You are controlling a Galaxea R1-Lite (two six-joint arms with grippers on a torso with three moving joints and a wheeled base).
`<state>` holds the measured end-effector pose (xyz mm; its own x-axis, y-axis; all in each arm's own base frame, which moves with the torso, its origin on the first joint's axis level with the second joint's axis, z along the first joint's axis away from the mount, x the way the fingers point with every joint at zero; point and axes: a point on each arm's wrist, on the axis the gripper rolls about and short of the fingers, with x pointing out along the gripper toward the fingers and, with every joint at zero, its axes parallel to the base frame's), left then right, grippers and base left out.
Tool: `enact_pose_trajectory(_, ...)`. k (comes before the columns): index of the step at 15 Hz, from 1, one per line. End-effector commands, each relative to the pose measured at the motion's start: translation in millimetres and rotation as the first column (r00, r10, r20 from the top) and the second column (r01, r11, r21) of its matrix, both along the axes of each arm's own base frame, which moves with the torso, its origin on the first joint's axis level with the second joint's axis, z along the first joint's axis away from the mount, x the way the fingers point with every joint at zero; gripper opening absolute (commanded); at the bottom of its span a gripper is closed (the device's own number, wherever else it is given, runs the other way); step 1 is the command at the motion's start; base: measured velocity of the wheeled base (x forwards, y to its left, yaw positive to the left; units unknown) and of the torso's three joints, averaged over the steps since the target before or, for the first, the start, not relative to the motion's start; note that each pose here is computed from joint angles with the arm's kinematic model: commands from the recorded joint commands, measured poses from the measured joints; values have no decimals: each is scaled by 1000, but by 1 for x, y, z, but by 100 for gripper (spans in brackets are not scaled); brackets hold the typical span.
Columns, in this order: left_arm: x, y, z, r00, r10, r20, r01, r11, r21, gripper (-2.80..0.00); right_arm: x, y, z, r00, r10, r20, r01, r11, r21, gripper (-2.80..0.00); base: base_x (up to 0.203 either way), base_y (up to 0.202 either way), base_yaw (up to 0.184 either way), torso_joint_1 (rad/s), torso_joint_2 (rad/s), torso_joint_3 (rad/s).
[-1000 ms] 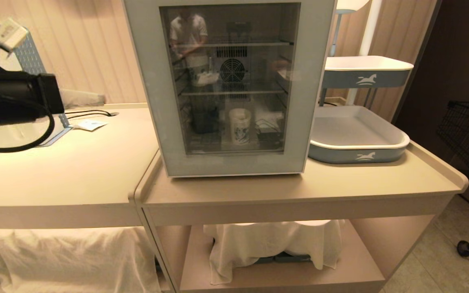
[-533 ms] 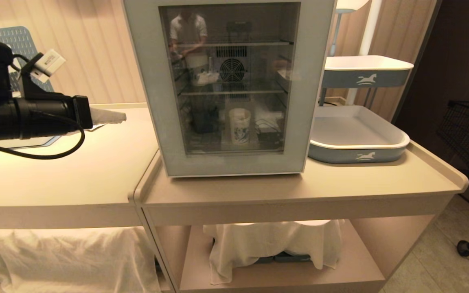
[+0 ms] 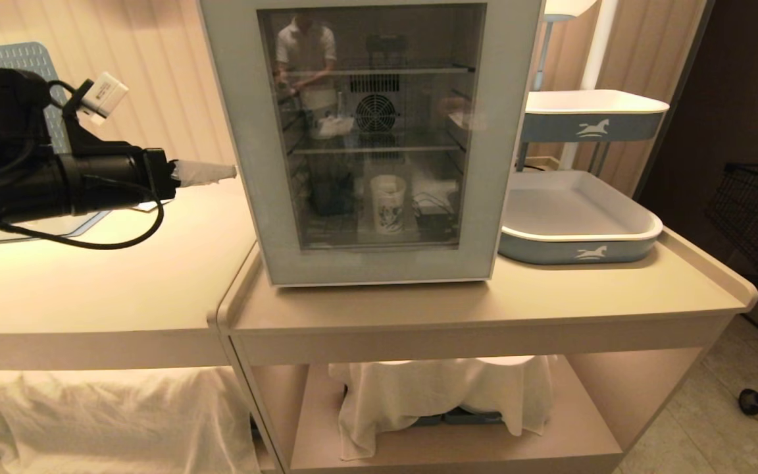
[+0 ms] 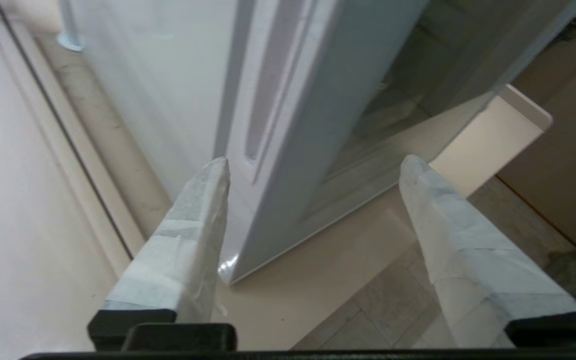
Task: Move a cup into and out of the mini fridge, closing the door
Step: Open the freezer door
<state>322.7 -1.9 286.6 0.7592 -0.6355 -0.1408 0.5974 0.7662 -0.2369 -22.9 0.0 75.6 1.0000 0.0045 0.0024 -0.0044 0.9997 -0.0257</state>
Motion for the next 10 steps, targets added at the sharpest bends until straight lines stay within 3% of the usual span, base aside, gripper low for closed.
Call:
enact_pose_trajectory(1, -1, -2, -2, 999, -33, 0, 33, 999, -1, 0, 0, 0, 0, 1000, 0, 1, 0, 1000, 0, -280, 0, 0, 0, 0, 0, 0)
enact_pose_trajectory(6, -5, -12, 2, 997, -82, 10, 82, 997, -7, 0, 0, 0, 0, 1000, 0, 1, 0, 1000, 0, -280, 0, 0, 0, 0, 0, 0)
enact_pose_trajectory(10, -2, -13, 4, 994, -90, 67, 90, 996, -5, 0, 0, 0, 0, 1000, 0, 1, 0, 1000, 0, -280, 0, 0, 0, 0, 0, 0)
